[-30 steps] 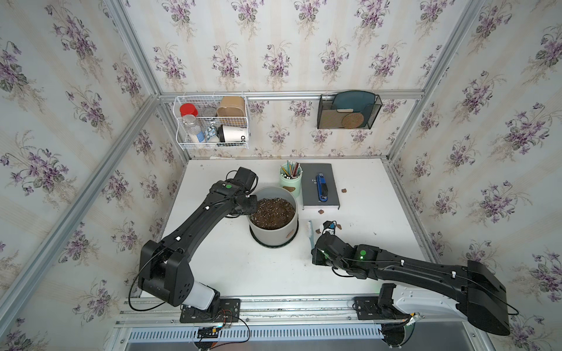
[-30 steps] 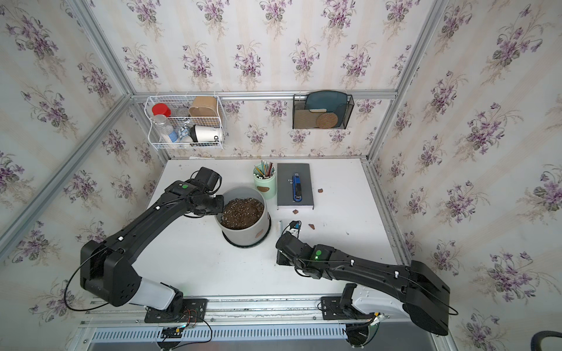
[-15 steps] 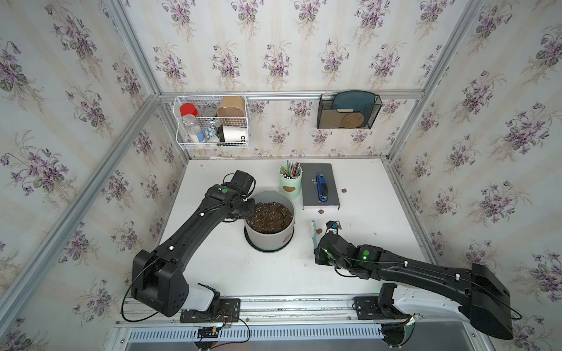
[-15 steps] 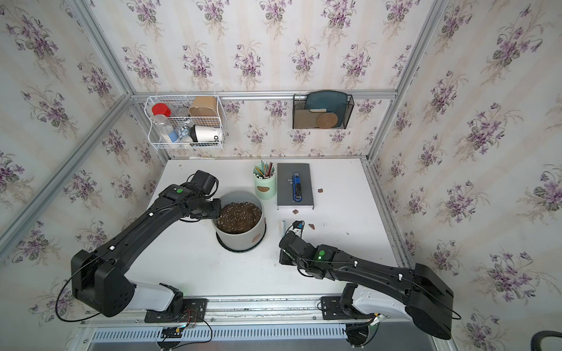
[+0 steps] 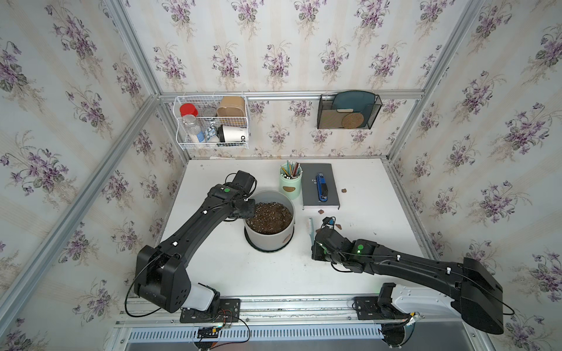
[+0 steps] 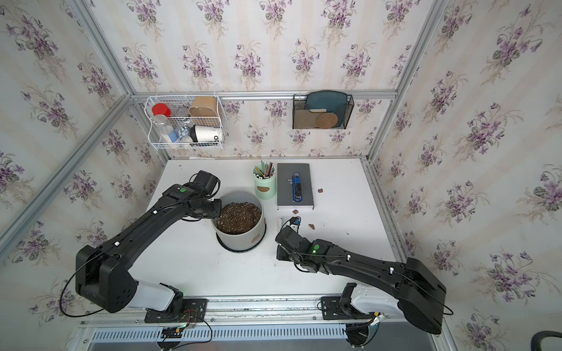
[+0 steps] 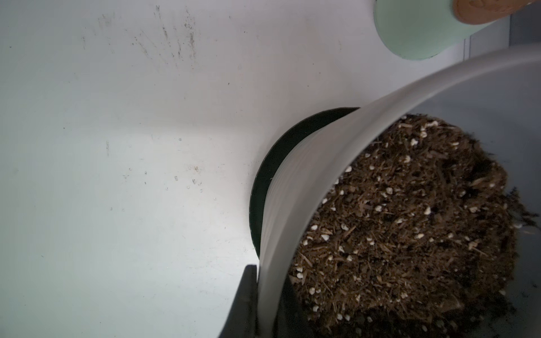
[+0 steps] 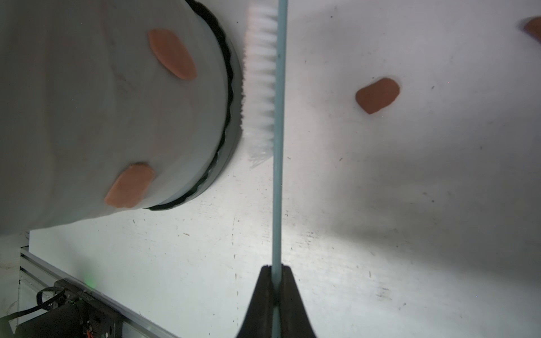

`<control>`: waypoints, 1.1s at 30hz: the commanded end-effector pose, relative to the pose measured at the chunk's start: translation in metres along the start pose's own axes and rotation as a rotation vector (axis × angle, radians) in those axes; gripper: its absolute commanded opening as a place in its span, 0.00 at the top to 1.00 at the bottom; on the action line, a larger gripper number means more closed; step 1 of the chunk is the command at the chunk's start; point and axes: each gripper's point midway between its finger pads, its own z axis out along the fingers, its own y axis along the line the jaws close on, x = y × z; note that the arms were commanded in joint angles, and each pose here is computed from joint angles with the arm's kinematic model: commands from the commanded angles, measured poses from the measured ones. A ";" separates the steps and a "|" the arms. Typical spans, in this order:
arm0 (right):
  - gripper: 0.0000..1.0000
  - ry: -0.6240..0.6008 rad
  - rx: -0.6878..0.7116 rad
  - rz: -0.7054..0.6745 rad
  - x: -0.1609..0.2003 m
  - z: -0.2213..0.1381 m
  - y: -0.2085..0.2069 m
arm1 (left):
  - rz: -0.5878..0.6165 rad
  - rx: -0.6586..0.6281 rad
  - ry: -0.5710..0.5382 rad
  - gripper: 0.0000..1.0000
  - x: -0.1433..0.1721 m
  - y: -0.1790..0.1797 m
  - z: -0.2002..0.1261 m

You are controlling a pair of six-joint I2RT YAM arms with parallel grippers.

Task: Scrub the dried mud off the ceramic pot
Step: Brush off the soil from the pot.

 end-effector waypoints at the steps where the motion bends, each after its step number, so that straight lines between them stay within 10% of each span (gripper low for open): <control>1: 1.00 -0.008 0.009 -0.013 -0.002 -0.001 -0.001 | 0.001 0.068 -0.034 0.96 -0.005 -0.011 -0.002; 33: 1.00 0.126 -0.031 0.004 0.007 0.041 0.014 | 0.028 0.192 0.001 1.00 0.005 -0.032 0.003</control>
